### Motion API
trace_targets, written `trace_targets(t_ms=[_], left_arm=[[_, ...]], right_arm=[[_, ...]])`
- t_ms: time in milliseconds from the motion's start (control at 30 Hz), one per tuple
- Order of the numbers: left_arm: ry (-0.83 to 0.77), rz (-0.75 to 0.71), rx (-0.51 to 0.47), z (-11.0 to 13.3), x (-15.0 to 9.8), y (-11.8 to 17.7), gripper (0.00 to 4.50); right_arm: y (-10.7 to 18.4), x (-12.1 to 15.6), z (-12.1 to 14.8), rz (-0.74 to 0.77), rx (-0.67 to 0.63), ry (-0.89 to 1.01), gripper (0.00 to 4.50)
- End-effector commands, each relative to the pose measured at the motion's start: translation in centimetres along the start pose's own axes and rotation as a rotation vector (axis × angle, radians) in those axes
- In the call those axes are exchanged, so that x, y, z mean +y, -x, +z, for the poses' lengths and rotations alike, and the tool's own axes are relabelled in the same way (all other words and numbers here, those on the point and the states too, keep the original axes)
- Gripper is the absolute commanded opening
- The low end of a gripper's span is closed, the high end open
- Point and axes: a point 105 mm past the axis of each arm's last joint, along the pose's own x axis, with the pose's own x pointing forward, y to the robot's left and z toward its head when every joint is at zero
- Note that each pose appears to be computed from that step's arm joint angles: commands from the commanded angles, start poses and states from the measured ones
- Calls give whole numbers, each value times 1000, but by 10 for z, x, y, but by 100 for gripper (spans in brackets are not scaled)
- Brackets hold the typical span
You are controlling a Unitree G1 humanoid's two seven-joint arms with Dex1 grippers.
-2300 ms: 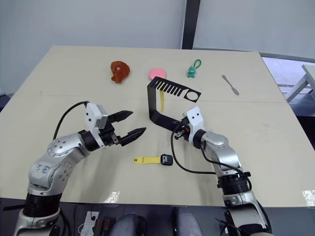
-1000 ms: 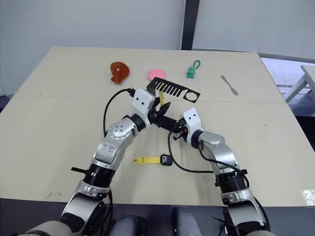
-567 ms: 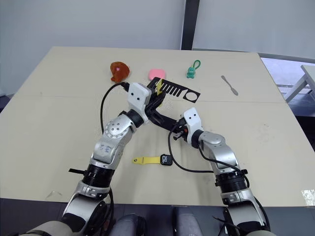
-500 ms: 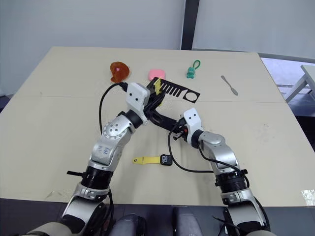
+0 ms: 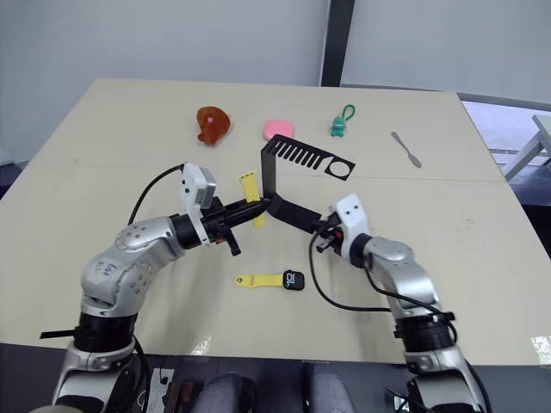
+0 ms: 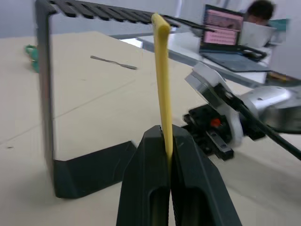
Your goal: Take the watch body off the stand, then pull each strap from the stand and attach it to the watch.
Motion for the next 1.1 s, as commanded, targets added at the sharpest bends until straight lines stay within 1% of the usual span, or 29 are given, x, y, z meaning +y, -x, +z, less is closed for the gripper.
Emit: trace_targets(t_ms=[33, 67, 100, 167, 200, 233, 300, 333, 533, 633, 733, 800, 867, 900, 967, 1100], left_arm=[[63, -199, -17, 13, -18, -3, 0], [87, -244, -7, 14, -21, -5, 0], [102, -291, 1, 14, -24, -6, 0], [119, -376, 16, 15, -31, -10, 0], [130, -409, 25, 15, -34, -14, 0], [138, -439, 30, 15, -36, -16, 0], [153, -487, 37, 15, -39, -21, 0], [158, -506, 38, 15, -39, -23, 0], [176, -556, 24, 15, -41, -36, 0], [172, -573, 20, 16, -44, -38, 0], [202, -563, -16, 23, -43, -40, 0], [201, -564, -20, 23, -44, -38, 0], [195, -562, -17, 23, -44, -37, 0], [194, -560, -17, 23, -44, -37, 0], [193, -556, -17, 23, -44, -37, 0], [193, -551, -21, 22, -44, -37, 0]], right_arm=[[39, 27, 41, 177, -123, -49, 53], [48, 33, 47, 215, -139, -74, 82], [54, 39, 52, 251, -154, -104, 127], [64, 52, 64, 331, -181, -158, 238], [67, 58, 68, 363, -191, -183, 275], [69, 63, 73, 388, -199, -204, 329], [70, 71, 80, 427, -213, -238, 422], [69, 75, 84, 445, -219, -256, 443], [57, 94, 103, 491, -277, -322, 443], [51, 99, 104, 484, -283, -335, 443], [49, 100, 101, 471, -298, -350, 443], [49, 98, 104, 462, -323, -368, 393], [50, 100, 104, 467, -323, -358, 327], [50, 102, 104, 474, -316, -342, 282], [50, 105, 103, 487, -316, -333, 282], [49, 104, 107, 483, -356, -357, 282]])
